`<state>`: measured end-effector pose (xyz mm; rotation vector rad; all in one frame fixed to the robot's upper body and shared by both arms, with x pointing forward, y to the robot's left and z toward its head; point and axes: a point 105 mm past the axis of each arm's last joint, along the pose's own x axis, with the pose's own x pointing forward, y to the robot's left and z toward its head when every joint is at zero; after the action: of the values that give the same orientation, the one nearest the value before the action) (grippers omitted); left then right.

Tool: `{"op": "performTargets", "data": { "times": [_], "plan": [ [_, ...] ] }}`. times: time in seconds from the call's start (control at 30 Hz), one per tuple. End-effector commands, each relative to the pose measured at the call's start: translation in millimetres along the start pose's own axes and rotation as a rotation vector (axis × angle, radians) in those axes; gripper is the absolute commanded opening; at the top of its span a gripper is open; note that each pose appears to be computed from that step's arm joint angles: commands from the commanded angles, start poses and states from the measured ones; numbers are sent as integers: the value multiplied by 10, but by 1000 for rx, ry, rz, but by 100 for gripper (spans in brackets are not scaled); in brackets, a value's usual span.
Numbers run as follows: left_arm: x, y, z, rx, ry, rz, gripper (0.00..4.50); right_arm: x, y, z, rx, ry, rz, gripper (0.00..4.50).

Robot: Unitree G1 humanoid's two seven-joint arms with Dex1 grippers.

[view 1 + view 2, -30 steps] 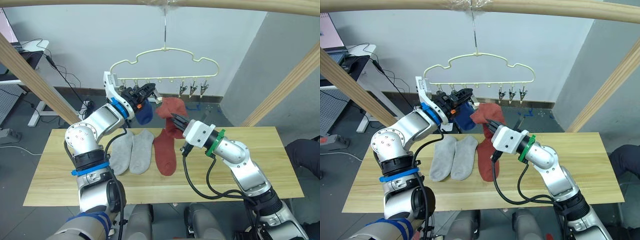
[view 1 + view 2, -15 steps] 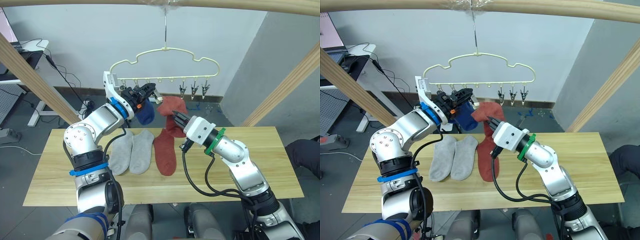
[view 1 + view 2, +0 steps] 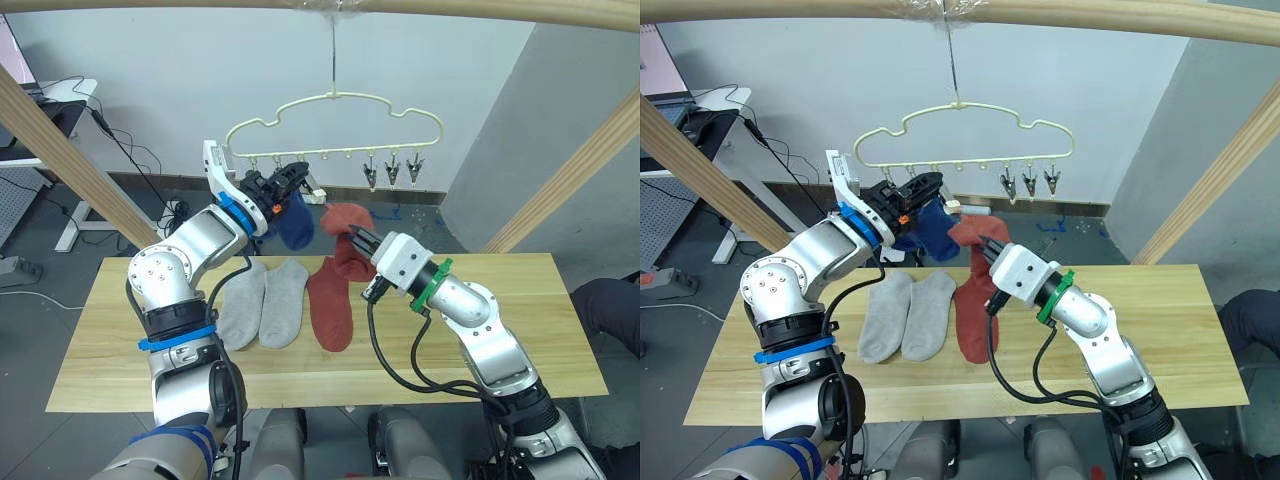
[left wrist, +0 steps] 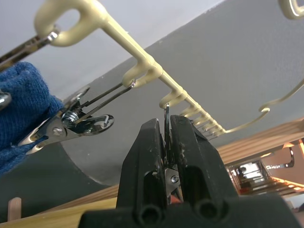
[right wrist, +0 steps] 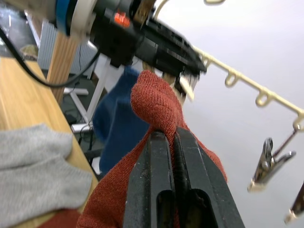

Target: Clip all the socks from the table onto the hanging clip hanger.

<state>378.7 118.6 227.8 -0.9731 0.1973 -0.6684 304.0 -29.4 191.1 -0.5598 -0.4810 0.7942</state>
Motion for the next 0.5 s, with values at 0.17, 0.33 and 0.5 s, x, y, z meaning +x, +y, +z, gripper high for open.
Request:
{"op": "performTargets", "data": {
  "times": [0.17, 0.33, 0.5],
  "plan": [
    [-22, -85, 43, 32, -13, -28, 0, 51, -89, 356, -9, -121, -37, 2],
    [-21, -85, 62, 24, -24, -29, 0, 66, -30, 373, 8, -128, -14, 2],
    [-27, -106, 70, 15, -30, -39, 0, 95, -9, 329, 17, -115, -16, 2]
  ]
}}
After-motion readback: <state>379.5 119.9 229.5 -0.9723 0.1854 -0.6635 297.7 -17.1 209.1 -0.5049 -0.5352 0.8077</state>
